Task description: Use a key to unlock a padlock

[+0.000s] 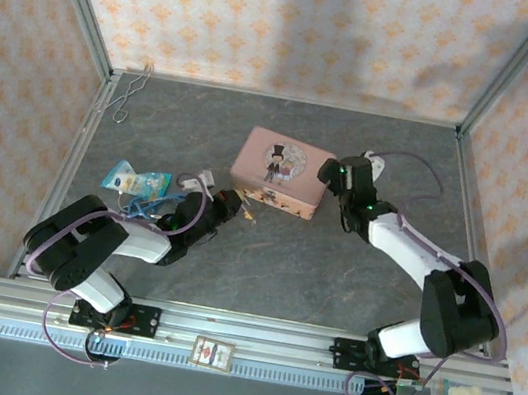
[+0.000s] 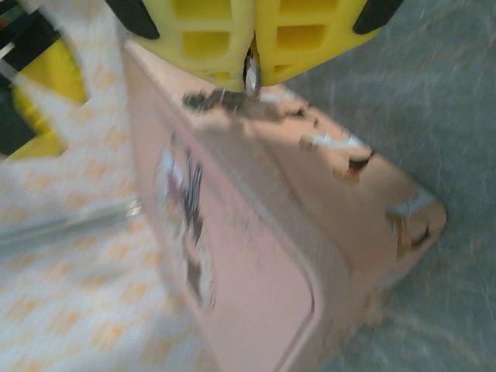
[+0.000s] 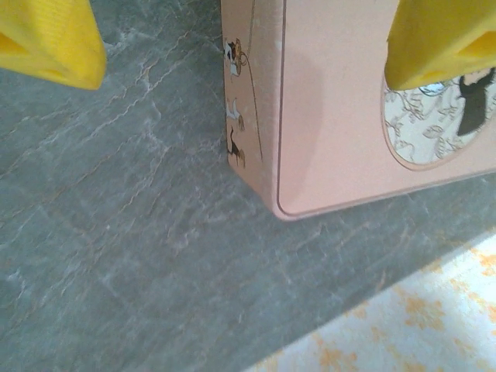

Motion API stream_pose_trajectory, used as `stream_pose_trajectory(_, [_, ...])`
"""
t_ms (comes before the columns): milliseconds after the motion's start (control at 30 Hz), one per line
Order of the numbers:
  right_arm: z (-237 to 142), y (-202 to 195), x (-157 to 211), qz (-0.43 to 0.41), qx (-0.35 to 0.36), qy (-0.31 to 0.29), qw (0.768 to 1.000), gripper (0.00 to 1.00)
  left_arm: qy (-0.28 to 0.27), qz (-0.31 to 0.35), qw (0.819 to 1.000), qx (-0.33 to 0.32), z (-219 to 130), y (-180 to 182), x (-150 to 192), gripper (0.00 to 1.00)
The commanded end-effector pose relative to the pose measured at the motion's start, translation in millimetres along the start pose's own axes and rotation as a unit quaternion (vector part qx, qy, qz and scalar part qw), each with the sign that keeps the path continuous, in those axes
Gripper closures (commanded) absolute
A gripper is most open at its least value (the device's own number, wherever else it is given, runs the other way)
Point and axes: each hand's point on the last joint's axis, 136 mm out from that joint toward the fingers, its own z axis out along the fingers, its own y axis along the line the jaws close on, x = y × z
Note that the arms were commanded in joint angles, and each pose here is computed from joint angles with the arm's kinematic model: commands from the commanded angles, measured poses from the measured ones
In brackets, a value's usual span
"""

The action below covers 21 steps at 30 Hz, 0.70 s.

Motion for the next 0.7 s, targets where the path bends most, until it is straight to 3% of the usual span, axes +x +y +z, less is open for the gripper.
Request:
stream_pose_trajectory(0, [-15, -8, -24, -0.015, 0.023, -0.033, 0.999, 0.04, 0.098, 0.054, 0.993, -0.023, -5, 6, 42, 1.00])
stream_pose_trajectory(33, [-18, -7, -25, -0.015, 0.021, -0.035, 0.999, 0.00, 0.116, 0.060, 0.991, -0.019, -7, 5, 51, 1.00])
stream_pose_trajectory(200, [-26, -13, -29, -0.015, 0.027, -0.046, 0.998, 0.00, 0.179, 0.074, 0.981, -0.014, -7, 3, 86, 1.00])
stream_pose_trajectory(467, [-33, -29, -31, -0.010, 0.048, -0.071, 0.996, 0.00, 0.210, 0.082, 0.974, -0.030, 4, 11, 104, 0.98])
stream_pose_trajectory(533, [-32, -33, -31, -0.015, 0.051, -0.078, 0.996, 0.00, 0.211, 0.086, 0.973, -0.030, 6, 8, 103, 0.92])
stream_pose_trajectory(667, [-26, -47, -31, -0.018, 0.056, -0.079, 0.995, 0.00, 0.189, 0.096, 0.976, -0.039, 4, 7, 92, 0.60])
